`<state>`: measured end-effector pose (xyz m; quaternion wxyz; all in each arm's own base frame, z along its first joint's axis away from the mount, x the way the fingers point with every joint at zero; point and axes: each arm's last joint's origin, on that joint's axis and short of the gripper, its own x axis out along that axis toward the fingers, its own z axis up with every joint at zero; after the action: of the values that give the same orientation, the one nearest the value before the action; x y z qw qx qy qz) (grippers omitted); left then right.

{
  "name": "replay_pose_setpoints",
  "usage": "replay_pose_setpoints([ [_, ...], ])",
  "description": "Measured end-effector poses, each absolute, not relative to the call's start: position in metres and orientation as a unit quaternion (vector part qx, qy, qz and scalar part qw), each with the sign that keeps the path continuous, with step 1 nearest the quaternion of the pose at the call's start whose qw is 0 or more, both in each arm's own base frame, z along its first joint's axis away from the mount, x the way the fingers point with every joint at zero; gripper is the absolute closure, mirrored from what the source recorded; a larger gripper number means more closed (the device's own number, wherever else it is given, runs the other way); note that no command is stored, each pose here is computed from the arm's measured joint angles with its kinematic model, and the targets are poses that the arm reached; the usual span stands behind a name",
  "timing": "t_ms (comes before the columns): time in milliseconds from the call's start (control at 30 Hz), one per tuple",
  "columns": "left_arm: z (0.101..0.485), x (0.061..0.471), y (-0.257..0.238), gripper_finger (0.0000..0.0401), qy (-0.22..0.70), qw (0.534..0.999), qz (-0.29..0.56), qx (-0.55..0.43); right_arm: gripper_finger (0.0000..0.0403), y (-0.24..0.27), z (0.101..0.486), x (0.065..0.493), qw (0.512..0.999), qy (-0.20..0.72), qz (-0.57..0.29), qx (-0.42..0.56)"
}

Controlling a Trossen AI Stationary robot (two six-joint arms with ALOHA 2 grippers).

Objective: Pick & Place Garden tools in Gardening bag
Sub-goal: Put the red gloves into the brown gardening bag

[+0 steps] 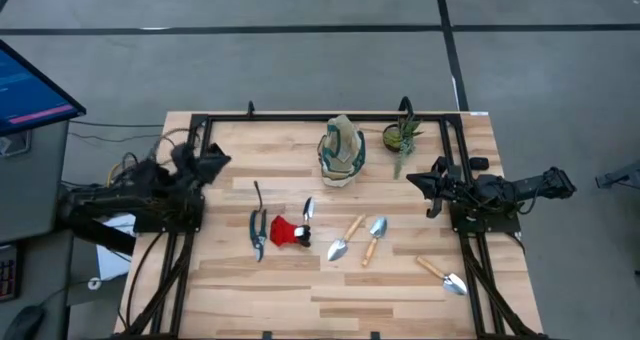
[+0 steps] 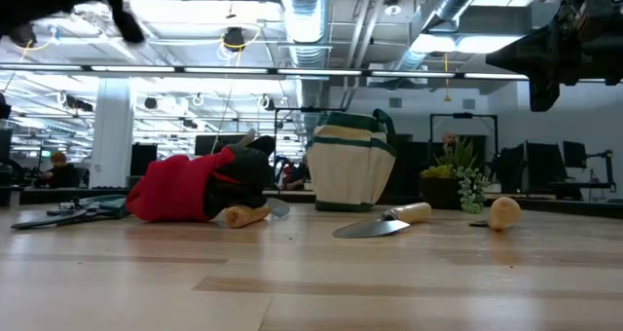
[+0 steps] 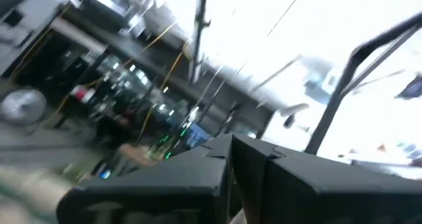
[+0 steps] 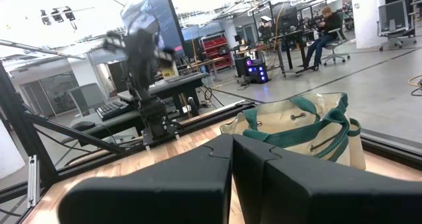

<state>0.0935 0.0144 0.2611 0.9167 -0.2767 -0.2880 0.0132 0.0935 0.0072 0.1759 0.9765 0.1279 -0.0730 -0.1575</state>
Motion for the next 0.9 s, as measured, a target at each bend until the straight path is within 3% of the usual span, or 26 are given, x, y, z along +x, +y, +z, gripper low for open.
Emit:
replay_pose_setpoints([
  [167,0.324,0.114,0.012,0.0384,-0.282,0.938,-0.005,-0.200,0.0403,0.007,0.176,0.093,0.976,-0.073,-0.158,0.128],
  [333,0.356,0.172,0.007,0.0339,-0.155,0.973,-0.063,-0.158,0.0403,0.007,0.176,0.093,0.976,-0.073,-0.158,0.128],
  [600,0.331,0.241,-0.006,0.0259,0.109,0.957,-0.195,-0.184,0.0403,0.007,0.176,0.093,0.976,-0.073,-0.158,0.128],
  [900,0.292,0.244,-0.019,0.0206,0.263,0.943,-0.173,-0.111,0.0403,0.007,0.176,0.093,0.976,-0.073,-0.158,0.128],
])
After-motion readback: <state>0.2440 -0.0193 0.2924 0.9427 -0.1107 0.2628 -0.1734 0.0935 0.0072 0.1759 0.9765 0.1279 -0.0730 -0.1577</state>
